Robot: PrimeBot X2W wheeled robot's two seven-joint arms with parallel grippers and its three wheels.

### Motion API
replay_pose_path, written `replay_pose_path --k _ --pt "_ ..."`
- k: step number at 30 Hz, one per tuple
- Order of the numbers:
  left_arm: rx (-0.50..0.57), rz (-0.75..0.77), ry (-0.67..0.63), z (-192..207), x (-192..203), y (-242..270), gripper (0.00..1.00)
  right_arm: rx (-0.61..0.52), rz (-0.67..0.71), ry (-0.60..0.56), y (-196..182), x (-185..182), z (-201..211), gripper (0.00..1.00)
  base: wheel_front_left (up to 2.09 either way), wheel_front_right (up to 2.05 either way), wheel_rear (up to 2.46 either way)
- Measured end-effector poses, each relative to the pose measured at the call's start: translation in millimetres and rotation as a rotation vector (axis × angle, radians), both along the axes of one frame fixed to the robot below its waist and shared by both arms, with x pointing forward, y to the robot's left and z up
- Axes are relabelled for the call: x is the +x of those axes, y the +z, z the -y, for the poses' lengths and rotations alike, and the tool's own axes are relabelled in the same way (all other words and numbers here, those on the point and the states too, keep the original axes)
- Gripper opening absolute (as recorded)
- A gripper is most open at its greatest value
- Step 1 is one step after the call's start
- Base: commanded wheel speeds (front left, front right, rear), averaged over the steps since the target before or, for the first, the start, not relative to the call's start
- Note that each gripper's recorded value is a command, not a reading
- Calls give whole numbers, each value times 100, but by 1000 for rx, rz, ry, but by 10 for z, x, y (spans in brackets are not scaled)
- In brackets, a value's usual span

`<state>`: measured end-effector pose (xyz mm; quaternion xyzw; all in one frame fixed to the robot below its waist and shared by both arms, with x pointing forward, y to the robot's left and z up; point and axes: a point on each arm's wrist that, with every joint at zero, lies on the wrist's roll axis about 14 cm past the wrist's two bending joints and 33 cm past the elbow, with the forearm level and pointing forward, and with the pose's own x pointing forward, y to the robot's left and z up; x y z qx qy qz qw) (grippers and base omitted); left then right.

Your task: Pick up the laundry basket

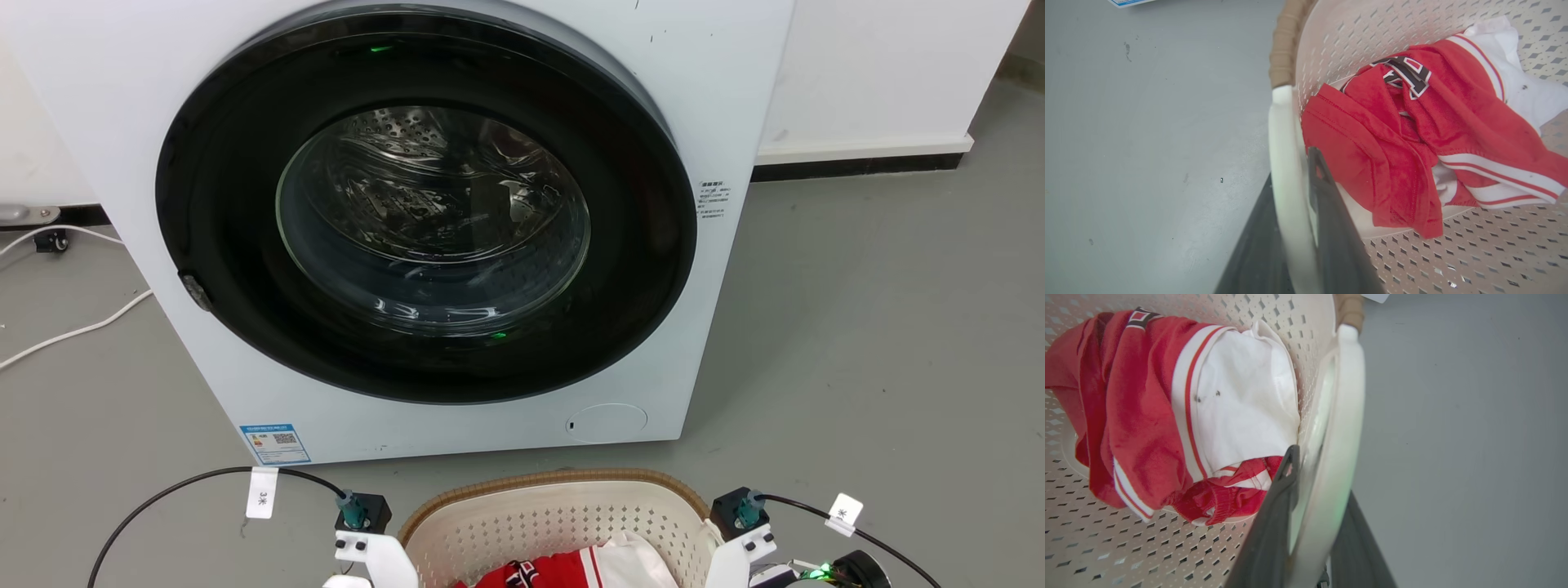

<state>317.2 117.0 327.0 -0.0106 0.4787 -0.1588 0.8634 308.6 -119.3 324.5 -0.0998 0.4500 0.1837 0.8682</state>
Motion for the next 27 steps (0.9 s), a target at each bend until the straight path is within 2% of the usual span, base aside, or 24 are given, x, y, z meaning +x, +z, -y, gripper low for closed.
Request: replay_pose_path --k 27 --pt "1 -7 0 -11 -21 -19 0 3 -5 4 -9 -24 -10 0 0 0 0"
